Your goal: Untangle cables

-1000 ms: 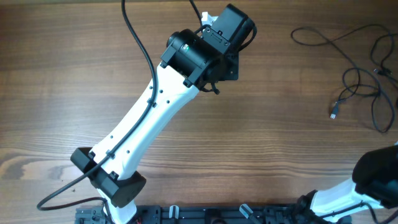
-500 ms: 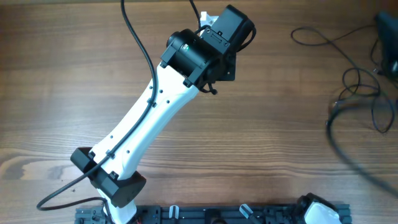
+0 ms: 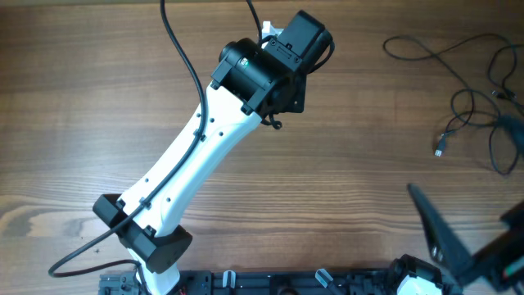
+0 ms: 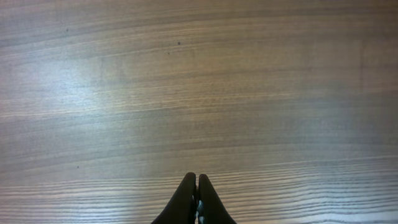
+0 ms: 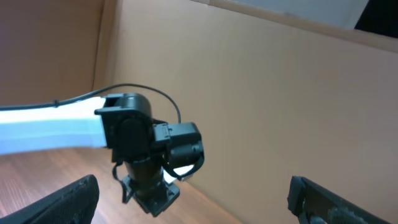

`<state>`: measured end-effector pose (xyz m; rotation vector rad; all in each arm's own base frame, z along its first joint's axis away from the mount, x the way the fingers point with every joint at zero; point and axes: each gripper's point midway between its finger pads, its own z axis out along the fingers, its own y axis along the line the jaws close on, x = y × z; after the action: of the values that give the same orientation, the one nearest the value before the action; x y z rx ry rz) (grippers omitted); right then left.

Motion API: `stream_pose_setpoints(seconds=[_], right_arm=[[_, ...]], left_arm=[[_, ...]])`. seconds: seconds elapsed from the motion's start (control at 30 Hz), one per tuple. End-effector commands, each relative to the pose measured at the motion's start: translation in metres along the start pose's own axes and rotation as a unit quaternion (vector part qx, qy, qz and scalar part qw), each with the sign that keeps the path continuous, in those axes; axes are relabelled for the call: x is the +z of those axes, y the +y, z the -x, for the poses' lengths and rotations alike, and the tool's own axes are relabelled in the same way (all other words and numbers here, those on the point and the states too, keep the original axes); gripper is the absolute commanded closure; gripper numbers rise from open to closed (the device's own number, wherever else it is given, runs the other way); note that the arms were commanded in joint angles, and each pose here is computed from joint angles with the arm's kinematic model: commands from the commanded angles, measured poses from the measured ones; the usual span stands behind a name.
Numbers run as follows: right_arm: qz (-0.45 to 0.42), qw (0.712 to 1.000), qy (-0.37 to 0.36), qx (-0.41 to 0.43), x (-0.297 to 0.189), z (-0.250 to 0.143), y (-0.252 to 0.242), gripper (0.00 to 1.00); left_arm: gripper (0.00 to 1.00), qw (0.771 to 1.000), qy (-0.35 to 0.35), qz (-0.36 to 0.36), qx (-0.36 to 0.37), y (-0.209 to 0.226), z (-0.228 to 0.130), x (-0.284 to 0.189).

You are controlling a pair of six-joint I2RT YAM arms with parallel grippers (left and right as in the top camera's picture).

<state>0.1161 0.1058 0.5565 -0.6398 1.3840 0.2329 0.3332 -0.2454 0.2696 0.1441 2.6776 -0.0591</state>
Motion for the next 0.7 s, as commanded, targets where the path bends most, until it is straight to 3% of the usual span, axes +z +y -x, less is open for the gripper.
stream_pose_setpoints(seconds=[0.0,0.23,0.43,0.67], right_arm=[[-0.088,0.995,0.044,-0.021,-0.022,-0.022,-0.005,0.01],[-0.086,0.993,0.047,-0.063,-0.037,-0.038,0.015,0.00],[-0.106,0.990,-0.019,-0.087,-0.020,-0.040,-0.008,0.00],[-0.110,0.993,-0.033,-0.016,0.033,-0.119,-0.060,0.00]], left_arm=[[0.96,1.000,-0.004,0.006,0.007,0.008,-0.003,-0.012],[0.96,1.000,-0.006,0.005,0.007,0.008,-0.003,-0.015],[0.96,1.000,-0.015,-0.001,0.003,0.005,0.001,-0.016],[0.96,1.000,-0.015,-0.001,0.005,0.006,0.000,-0.015]])
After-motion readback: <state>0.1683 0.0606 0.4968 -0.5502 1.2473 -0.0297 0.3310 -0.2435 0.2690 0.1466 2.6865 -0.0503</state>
